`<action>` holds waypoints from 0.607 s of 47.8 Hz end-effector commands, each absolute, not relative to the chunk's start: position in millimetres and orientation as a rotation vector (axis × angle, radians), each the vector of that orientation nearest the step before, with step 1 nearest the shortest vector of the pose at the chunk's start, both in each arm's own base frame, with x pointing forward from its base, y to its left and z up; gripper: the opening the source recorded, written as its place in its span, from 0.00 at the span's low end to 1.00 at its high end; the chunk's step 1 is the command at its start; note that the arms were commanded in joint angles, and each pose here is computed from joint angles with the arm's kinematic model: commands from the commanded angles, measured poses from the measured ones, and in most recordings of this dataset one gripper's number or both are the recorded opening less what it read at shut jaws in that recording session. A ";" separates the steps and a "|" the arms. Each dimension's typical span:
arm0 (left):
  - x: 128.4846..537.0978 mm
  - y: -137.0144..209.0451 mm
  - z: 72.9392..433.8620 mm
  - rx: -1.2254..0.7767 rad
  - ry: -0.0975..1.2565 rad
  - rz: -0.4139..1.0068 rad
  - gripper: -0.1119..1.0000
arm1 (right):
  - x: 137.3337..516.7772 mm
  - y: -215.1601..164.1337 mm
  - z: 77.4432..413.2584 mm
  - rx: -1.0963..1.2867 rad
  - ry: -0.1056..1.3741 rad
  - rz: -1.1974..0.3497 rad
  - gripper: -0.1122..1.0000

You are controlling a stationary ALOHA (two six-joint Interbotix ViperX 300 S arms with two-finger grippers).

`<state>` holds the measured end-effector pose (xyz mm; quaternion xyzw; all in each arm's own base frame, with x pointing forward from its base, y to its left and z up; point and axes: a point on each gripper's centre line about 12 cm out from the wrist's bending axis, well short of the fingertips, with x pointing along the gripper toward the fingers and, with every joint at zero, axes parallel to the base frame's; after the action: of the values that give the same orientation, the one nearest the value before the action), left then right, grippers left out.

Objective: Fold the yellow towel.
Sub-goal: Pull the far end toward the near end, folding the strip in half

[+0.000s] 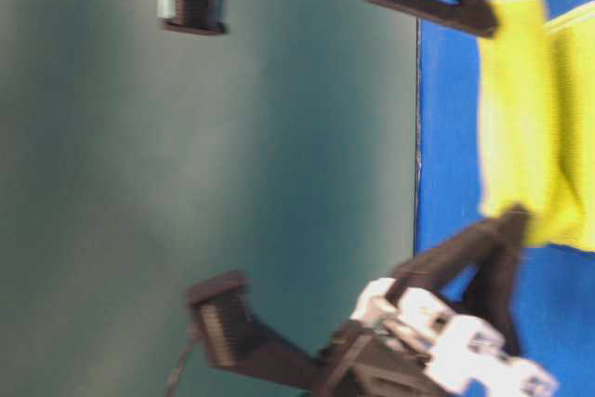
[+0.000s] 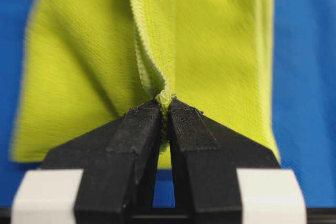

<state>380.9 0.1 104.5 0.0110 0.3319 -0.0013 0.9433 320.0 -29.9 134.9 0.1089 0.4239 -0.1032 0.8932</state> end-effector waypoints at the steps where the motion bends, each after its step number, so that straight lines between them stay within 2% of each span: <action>1: 385.2 -15.8 103.6 0.023 0.673 -0.038 0.13 | 322.0 -25.2 129.9 0.242 0.868 -0.200 0.15; 10: 386.2 -29.5 101.9 0.025 0.675 -0.068 0.13 | 330.0 -11.2 119.0 0.267 0.855 -0.160 0.15; 29: 389.3 -30.4 104.7 0.028 0.665 -0.070 0.13 | 333.2 -6.9 120.3 0.276 0.845 -0.150 0.15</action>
<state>385.2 -27.7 95.8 0.0138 0.3395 -0.0319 0.9400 328.9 -7.5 113.5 0.1308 0.4197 -0.0746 0.8951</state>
